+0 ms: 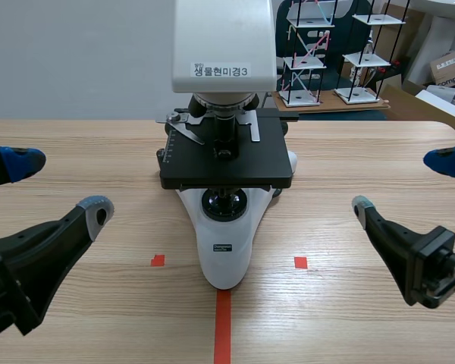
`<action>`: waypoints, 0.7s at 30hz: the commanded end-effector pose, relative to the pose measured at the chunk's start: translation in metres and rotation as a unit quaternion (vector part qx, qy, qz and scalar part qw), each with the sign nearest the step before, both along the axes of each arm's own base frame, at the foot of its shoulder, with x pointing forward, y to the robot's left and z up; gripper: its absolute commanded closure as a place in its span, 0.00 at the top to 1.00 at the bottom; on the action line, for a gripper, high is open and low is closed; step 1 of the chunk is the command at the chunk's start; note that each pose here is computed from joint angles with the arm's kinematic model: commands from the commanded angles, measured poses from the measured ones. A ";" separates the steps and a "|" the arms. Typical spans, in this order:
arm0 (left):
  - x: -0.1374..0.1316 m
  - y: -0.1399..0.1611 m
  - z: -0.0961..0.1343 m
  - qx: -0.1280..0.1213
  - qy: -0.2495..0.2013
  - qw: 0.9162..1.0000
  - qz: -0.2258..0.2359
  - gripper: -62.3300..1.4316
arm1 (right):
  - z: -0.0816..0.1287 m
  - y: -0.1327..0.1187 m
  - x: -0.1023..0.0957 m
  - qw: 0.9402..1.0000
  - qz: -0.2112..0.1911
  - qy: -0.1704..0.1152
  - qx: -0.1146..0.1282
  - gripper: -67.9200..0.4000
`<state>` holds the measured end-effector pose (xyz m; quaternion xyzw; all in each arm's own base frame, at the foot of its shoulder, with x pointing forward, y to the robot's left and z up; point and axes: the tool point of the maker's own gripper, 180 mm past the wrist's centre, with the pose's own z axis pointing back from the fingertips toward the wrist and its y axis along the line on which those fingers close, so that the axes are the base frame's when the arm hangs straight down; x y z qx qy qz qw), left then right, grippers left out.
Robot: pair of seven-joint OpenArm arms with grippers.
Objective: Point at the eyepiece
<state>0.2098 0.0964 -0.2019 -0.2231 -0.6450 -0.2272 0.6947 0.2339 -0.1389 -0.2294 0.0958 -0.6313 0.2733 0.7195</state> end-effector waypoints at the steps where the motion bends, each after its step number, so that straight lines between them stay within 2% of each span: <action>1: 0.000 0.000 0.003 -0.002 -0.003 1.000 0.001 0.96 | 0.011 0.001 0.002 1.000 0.006 -0.019 0.007 0.81; 3: 0.000 0.000 0.002 0.001 0.000 1.000 0.001 0.96 | 0.015 0.000 -0.003 0.999 0.008 -0.029 0.015 0.67; 5: 0.000 0.000 -0.001 0.005 0.006 1.000 0.001 0.96 | 0.026 0.000 -0.009 0.998 0.011 -0.051 0.028 0.50; 8: -0.001 0.000 -0.002 0.007 0.009 1.000 0.001 0.96 | 0.046 -0.001 -0.021 0.995 0.018 -0.086 0.048 0.35; 11: 0.000 0.000 -0.002 0.007 0.009 1.000 0.001 0.96 | 0.064 -0.002 -0.031 0.992 0.025 -0.112 0.054 0.19; 14: 0.000 0.000 -0.002 0.007 0.009 1.000 0.001 0.96 | 0.079 -0.004 -0.036 0.990 0.030 -0.132 0.046 0.04; 18: 0.000 0.000 -0.002 0.007 0.009 1.000 0.001 0.96 | 0.096 -0.008 -0.033 0.987 0.035 -0.158 0.020 0.02; 21: 0.000 0.000 -0.002 0.006 0.008 1.000 0.001 0.96 | 0.110 -0.013 -0.028 0.985 0.038 -0.169 0.026 0.01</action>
